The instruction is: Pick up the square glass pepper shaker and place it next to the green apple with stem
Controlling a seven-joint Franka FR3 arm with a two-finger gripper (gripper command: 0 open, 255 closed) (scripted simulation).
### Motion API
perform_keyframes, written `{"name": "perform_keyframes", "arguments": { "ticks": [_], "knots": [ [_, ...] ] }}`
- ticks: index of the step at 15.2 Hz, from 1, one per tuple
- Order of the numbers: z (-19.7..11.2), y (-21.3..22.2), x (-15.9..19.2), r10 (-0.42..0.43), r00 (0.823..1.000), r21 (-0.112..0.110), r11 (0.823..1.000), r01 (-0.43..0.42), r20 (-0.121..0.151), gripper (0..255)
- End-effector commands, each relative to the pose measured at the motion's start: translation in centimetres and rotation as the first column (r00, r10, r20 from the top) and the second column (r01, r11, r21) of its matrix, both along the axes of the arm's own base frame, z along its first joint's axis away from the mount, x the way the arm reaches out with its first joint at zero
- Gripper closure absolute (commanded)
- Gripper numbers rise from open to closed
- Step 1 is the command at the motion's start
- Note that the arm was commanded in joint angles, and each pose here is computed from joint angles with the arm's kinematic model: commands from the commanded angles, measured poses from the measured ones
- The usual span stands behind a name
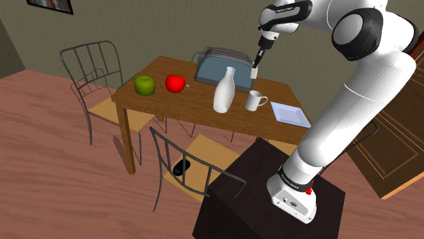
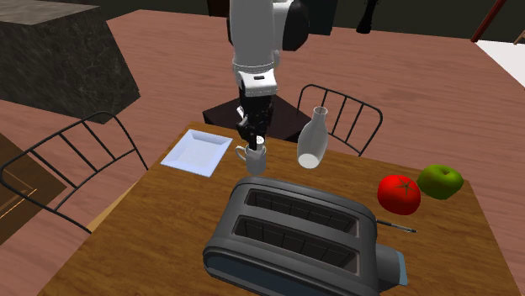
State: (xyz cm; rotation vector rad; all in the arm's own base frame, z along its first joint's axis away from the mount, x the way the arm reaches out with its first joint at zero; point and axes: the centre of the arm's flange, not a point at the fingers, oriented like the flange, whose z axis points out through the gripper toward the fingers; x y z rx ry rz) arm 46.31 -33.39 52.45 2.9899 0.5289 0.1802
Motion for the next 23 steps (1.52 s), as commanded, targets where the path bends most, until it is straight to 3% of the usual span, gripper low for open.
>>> {"name": "perform_keyframes", "arguments": {
  "ticks": [1, 3, 23],
  "knots": [
    [1.1, 0.0, 0.0, 0.000, 1.000, 0.000, 1.000, 0.000, 0.000, 255],
    [1.9, 0.0, 0.0, 0.000, 1.000, 0.000, 1.000, 0.000, 0.000, 255],
    [1.9, 24.1, 10.6, 0.000, 1.000, 0.000, 1.000, 0.000, 0.000, 255]
  ]
}}
